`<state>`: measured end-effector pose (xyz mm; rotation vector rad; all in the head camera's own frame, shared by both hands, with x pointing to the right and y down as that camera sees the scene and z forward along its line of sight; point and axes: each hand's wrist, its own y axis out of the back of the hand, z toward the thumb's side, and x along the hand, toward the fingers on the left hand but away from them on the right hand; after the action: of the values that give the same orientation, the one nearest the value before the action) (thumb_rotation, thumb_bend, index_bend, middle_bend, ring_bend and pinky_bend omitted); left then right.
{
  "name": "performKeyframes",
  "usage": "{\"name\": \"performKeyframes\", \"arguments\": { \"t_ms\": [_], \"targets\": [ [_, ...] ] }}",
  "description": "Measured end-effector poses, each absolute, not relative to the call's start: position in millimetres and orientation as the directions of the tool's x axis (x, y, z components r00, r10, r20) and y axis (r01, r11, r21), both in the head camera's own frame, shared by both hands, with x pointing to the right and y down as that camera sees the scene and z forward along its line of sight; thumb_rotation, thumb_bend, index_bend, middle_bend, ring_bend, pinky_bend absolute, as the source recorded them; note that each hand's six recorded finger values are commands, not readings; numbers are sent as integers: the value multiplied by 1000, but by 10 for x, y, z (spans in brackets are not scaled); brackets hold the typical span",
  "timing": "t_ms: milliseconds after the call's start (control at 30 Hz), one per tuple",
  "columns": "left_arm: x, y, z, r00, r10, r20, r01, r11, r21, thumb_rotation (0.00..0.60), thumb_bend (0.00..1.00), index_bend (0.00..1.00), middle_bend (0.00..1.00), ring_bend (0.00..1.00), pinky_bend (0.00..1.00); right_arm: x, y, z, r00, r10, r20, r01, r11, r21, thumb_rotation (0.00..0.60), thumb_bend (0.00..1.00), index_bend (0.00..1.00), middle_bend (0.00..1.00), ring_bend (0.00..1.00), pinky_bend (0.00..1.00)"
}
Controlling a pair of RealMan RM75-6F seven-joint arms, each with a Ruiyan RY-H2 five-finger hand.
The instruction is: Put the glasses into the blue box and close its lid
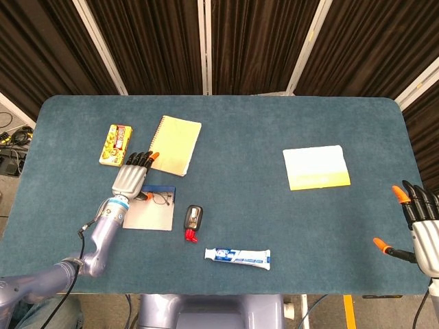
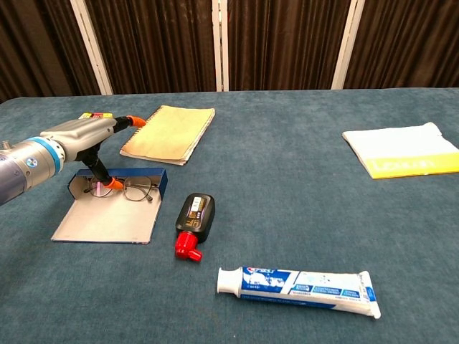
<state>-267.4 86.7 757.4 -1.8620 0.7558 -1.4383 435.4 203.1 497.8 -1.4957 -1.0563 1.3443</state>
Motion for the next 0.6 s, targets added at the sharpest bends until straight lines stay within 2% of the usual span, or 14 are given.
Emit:
{"name": "performKeyframes", "arguments": {
  "t_ms": [433, 600],
  "targets": [
    [-2901, 941, 7451, 224, -773, 593, -73, -620, -781, 600, 68, 0, 0, 0, 0, 4307, 2060, 4946, 85, 956, -280, 56, -285, -957, 600, 0, 0, 0, 0, 0],
    [-3004, 1064, 7288, 252, -773, 583, -96, -619, -779, 600, 68, 0, 0, 0, 0, 4279, 2076, 4905, 99, 958, -270, 66, -277, -959, 600, 0, 0, 0, 0, 0]
  ]
}}
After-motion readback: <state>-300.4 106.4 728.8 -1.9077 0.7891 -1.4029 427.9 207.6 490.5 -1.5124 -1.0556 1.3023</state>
